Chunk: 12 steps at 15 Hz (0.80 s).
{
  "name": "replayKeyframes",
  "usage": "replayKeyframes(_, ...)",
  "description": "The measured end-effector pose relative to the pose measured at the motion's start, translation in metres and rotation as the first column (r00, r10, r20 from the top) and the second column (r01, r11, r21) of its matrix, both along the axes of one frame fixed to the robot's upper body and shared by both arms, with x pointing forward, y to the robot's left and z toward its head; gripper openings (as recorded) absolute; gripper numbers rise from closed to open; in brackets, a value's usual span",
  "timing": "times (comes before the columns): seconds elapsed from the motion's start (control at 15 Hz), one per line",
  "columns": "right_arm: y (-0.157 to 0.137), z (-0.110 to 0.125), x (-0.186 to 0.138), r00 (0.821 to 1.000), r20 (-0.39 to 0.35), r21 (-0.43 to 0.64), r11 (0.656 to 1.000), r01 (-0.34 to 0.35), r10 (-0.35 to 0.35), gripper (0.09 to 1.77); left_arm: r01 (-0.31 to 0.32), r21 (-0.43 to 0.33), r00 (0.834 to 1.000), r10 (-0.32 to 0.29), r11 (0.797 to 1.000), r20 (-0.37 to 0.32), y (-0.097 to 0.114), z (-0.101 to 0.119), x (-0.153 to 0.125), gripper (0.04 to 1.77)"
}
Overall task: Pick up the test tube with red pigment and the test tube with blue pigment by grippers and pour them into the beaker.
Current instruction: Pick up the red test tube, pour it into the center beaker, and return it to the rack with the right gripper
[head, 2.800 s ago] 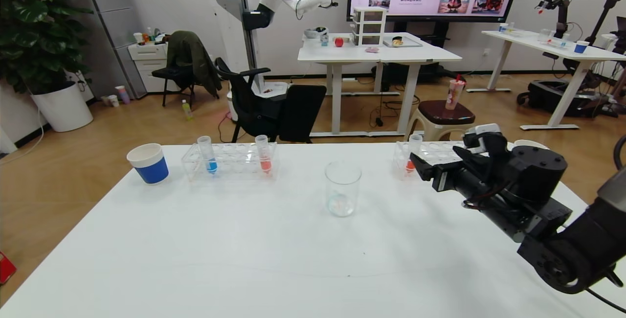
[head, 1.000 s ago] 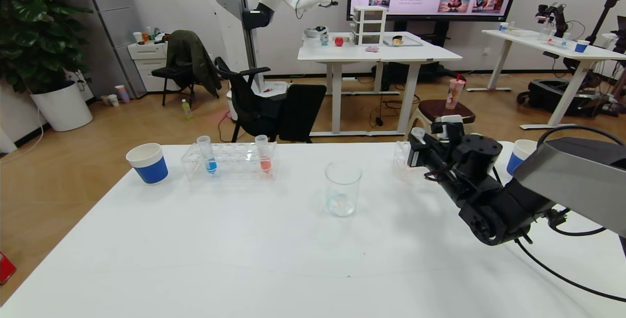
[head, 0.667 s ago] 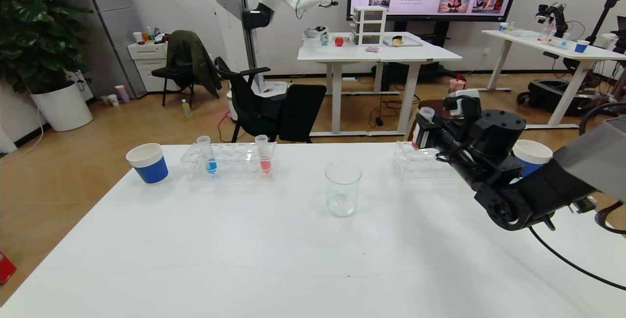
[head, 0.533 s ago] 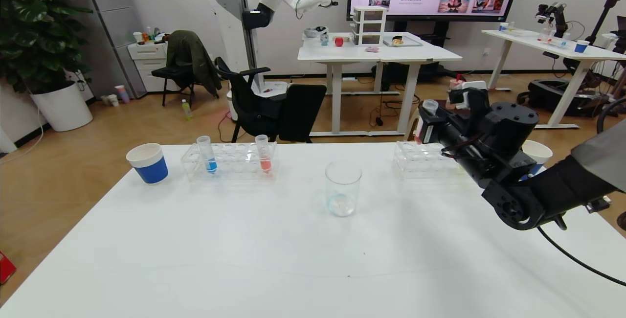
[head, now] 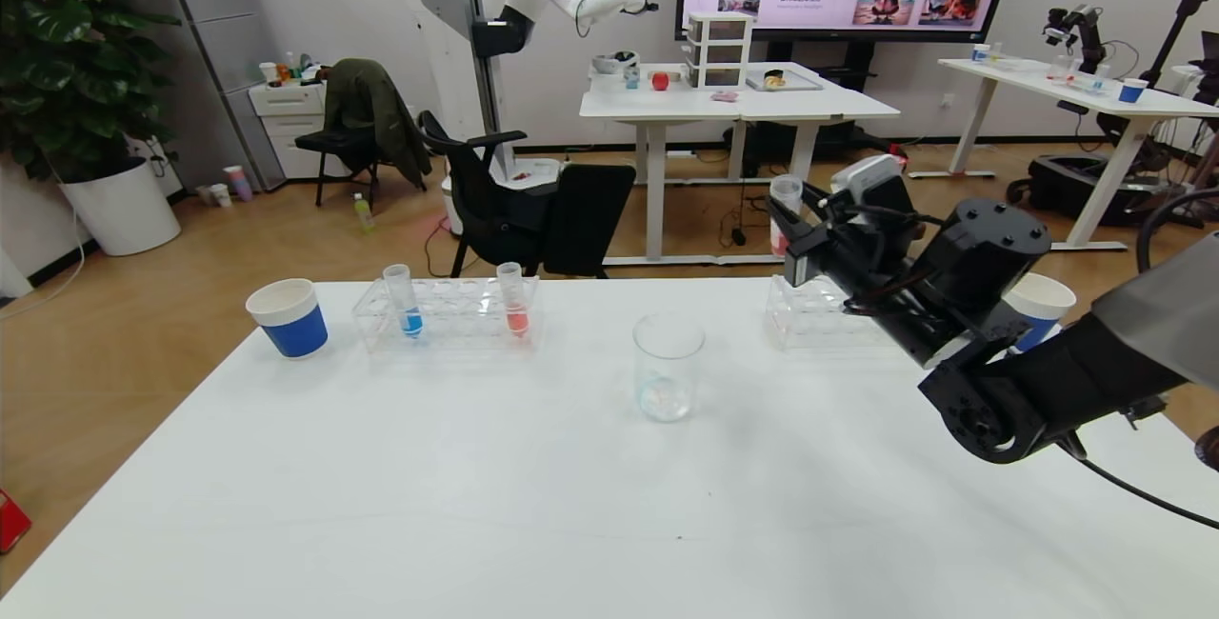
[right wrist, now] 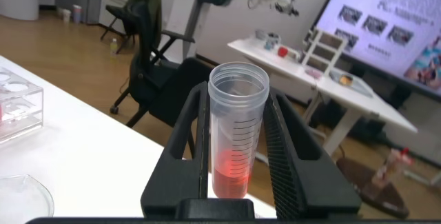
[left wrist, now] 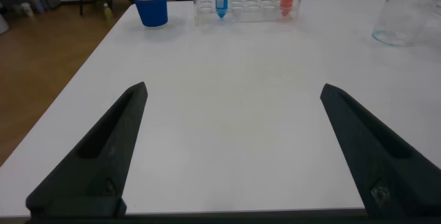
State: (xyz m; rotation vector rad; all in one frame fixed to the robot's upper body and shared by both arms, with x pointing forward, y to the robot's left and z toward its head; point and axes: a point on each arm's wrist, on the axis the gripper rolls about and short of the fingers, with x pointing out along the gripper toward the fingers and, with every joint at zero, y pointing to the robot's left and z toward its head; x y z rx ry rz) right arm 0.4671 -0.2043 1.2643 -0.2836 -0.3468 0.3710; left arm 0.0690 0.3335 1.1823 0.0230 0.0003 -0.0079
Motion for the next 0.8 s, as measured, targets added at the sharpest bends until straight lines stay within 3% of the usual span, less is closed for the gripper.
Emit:
replayKeyframes(0.2,0.014,-0.013,0.006,0.975,0.131,-0.128,0.978,-0.162,0.179,0.51,0.0,0.0,1.0,0.0,1.0,0.0,0.0,0.0,0.0,1.75)
replayKeyframes(0.4,0.025,-0.033,0.014,0.963,0.138,-0.211,0.957,-0.201,0.233,0.51,0.0,0.0,1.0,0.0,1.0,0.0,0.0,0.0,0.0,1.75)
replayKeyframes(0.6,0.03,-0.041,0.025,0.924,0.196,-0.349,0.904,-0.248,0.329,0.51,0.0,0.0,1.0,0.0,1.0,0.0,0.0,0.0,0.0,1.75)
replayKeyframes(0.8,0.035,-0.04,0.032,0.905,0.231,-0.41,0.879,-0.244,0.358,0.51,0.0,0.0,1.0,0.0,1.0,0.0,0.0,0.0,0.0,1.75)
